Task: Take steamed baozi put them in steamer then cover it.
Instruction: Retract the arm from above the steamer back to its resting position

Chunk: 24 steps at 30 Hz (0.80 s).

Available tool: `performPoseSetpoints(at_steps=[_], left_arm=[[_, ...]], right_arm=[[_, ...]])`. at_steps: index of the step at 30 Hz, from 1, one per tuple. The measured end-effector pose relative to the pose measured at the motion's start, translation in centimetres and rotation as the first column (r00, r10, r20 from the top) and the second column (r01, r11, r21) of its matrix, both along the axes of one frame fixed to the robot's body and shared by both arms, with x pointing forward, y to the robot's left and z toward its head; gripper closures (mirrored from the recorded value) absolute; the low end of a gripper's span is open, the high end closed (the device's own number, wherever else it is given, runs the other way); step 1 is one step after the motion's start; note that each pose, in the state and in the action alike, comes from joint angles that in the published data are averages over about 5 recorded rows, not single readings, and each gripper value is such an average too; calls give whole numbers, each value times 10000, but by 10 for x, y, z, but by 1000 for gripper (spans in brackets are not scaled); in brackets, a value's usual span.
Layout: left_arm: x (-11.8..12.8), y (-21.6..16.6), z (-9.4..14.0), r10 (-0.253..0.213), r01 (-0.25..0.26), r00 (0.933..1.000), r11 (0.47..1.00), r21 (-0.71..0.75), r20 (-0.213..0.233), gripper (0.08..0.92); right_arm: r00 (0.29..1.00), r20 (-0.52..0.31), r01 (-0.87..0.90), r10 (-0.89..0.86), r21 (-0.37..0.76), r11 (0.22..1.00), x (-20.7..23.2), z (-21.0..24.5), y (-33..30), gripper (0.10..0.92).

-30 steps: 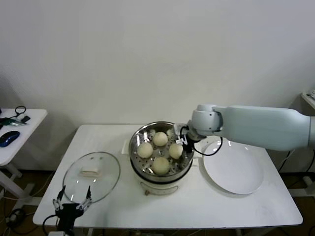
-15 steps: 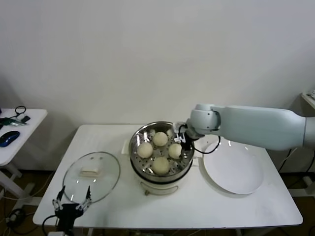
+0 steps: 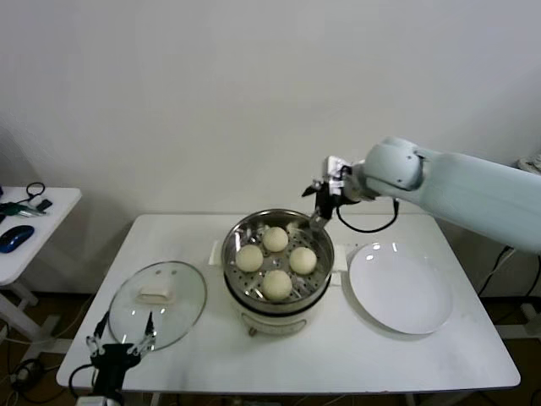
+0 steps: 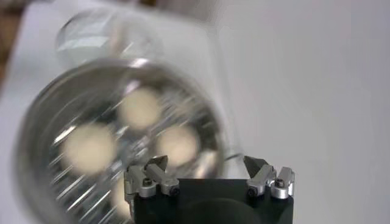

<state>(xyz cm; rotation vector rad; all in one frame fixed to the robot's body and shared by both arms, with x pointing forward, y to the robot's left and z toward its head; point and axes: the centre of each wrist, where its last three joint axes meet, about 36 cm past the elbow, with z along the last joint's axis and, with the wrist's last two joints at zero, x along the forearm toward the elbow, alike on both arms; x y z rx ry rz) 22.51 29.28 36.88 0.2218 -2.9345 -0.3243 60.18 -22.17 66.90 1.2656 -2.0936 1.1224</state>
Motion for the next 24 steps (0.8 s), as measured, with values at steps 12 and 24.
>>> performPoseSetpoints(at_steps=[12,24], left_arm=[[13,4,7,-343,303,9964,9982,519,769,177],[18,14,0,-400,140,9921,9771,2125,1187,177]], right_arm=[[8976,1987,2542,-3935,4961,8303,-38,-75,-111,200],[7230,1319,3627,-6781,7630,5351,-133,-218,-177,200]])
